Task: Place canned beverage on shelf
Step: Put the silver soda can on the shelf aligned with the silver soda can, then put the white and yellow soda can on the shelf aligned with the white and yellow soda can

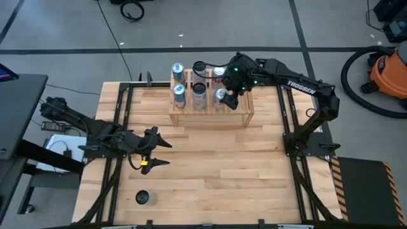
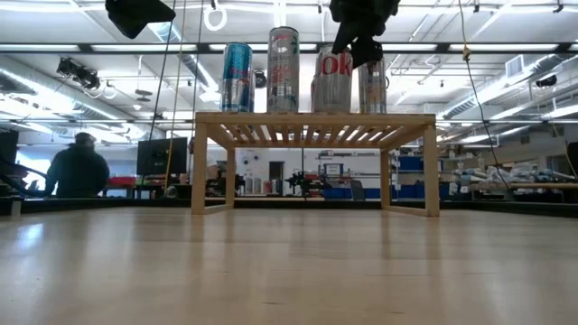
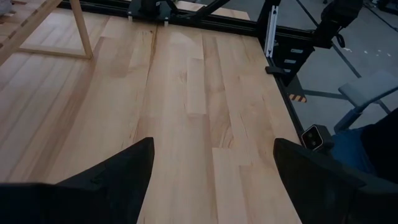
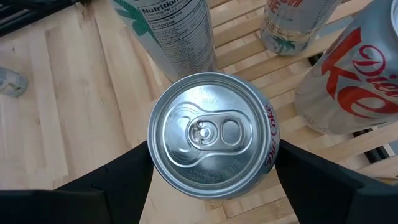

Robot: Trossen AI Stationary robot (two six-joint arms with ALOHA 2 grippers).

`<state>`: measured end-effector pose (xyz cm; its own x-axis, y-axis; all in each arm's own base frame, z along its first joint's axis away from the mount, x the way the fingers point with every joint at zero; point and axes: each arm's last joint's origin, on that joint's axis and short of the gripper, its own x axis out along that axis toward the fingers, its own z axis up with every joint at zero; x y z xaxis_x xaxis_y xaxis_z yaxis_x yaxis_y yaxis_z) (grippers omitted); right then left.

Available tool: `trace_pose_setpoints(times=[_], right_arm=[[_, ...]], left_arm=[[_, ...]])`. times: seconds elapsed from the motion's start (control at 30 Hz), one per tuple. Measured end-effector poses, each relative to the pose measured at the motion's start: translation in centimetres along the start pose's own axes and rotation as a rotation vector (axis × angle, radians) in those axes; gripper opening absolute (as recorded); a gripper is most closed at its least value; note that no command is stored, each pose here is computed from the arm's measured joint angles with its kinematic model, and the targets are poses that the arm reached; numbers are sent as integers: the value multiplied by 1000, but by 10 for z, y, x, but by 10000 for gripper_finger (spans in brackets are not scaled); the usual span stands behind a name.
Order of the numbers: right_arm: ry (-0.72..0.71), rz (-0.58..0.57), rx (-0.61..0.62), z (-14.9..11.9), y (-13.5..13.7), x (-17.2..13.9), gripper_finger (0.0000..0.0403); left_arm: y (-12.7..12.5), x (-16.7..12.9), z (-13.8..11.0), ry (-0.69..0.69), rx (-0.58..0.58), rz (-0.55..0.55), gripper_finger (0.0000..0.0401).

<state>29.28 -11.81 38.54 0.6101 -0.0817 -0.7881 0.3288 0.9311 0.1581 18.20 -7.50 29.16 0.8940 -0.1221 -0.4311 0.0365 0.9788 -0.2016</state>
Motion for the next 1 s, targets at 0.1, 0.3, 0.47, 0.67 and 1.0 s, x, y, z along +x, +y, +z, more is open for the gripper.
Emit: trace_pose_setpoints(times=[0.1,0.3,0.47,0.67,1.0], right_arm=[[0,-4,6,0,-2,0,335],[-1,-9,-5,0,-4,-1,344],[-2,-7,-14,0,-4,-1,345],[-30,16,-22,5,-2,-8,346],[-156,17,-63,22,6,-50,346]], left_arm=[[0,0,0,0,0,0,332],[0,0,-1,8,3,3,332],[1,0,-1,15,6,5,332],[1,0,-2,17,7,6,332],[1,0,-2,19,7,7,332]])
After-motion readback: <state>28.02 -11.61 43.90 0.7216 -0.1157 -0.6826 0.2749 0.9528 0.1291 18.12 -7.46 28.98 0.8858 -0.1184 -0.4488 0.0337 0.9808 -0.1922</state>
